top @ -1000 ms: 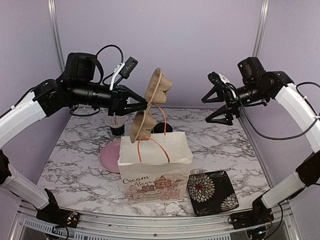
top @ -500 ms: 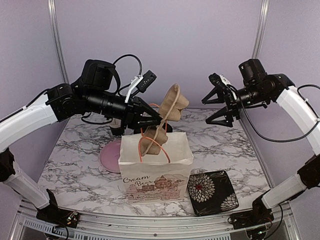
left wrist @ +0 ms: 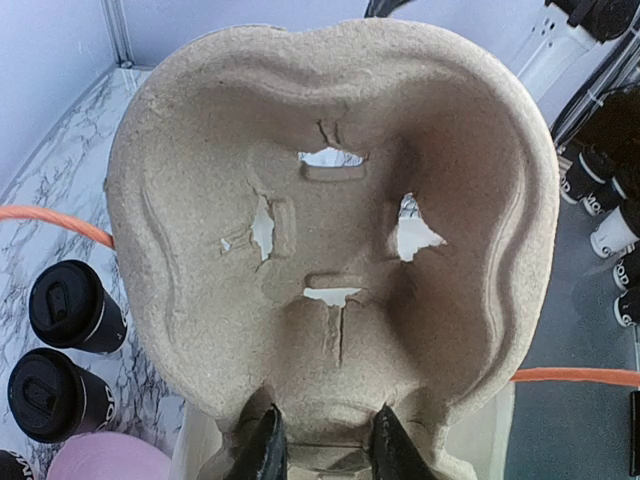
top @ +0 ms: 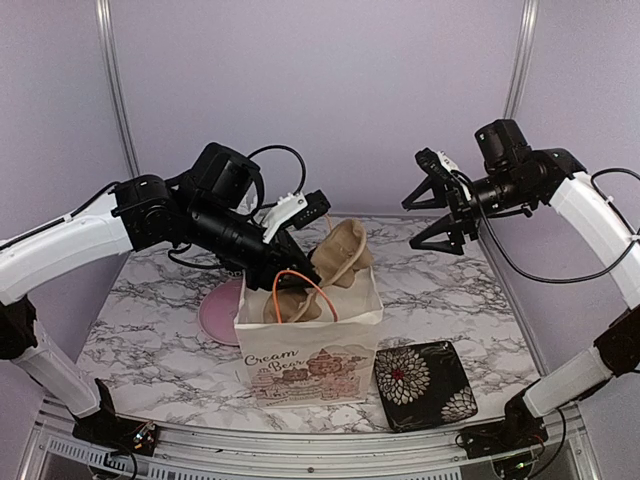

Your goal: Pack the takeout coffee

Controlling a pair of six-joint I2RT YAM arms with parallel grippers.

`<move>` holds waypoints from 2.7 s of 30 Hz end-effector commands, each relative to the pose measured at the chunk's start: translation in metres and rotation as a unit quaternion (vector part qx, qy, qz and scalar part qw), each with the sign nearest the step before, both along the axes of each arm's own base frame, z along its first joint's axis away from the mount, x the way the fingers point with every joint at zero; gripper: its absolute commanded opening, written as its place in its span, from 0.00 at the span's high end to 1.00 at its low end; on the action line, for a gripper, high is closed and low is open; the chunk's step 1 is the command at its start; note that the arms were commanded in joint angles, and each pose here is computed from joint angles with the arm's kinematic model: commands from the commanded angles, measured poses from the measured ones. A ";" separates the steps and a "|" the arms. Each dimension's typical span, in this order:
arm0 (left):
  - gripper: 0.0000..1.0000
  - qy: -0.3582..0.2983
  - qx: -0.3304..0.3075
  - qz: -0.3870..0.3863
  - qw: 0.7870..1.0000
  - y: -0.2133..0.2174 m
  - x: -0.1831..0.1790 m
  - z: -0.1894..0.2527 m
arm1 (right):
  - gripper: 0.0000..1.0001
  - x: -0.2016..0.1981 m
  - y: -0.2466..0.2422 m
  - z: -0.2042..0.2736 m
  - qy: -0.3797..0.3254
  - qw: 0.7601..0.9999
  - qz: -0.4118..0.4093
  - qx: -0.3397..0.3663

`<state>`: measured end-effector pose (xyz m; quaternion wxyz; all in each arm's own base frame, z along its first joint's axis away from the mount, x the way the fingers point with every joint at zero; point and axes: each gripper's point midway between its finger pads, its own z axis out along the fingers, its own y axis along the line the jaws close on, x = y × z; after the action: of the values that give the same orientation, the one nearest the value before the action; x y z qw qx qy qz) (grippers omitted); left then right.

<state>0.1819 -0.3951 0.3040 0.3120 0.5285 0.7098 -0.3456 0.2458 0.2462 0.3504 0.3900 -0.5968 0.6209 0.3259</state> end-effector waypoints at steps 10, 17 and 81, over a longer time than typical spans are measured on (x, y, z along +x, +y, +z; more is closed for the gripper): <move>0.74 -0.015 0.182 -0.007 0.983 0.017 -0.023 -0.064 | 0.01 0.006 0.002 -0.004 0.009 1.000 0.000 0.006; 0.74 -0.008 0.246 -0.010 0.969 0.015 -0.025 -0.089 | 0.01 0.005 0.002 -0.009 0.012 1.000 0.002 0.006; 0.56 -0.055 0.112 0.046 0.991 0.023 -0.024 0.045 | 0.01 0.031 0.000 -0.031 0.015 0.998 -0.050 -0.026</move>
<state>0.1749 -0.3866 0.2973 0.2591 0.5554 0.7716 -0.1707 0.2592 0.2485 0.3122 0.3601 -0.5833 0.6497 0.3286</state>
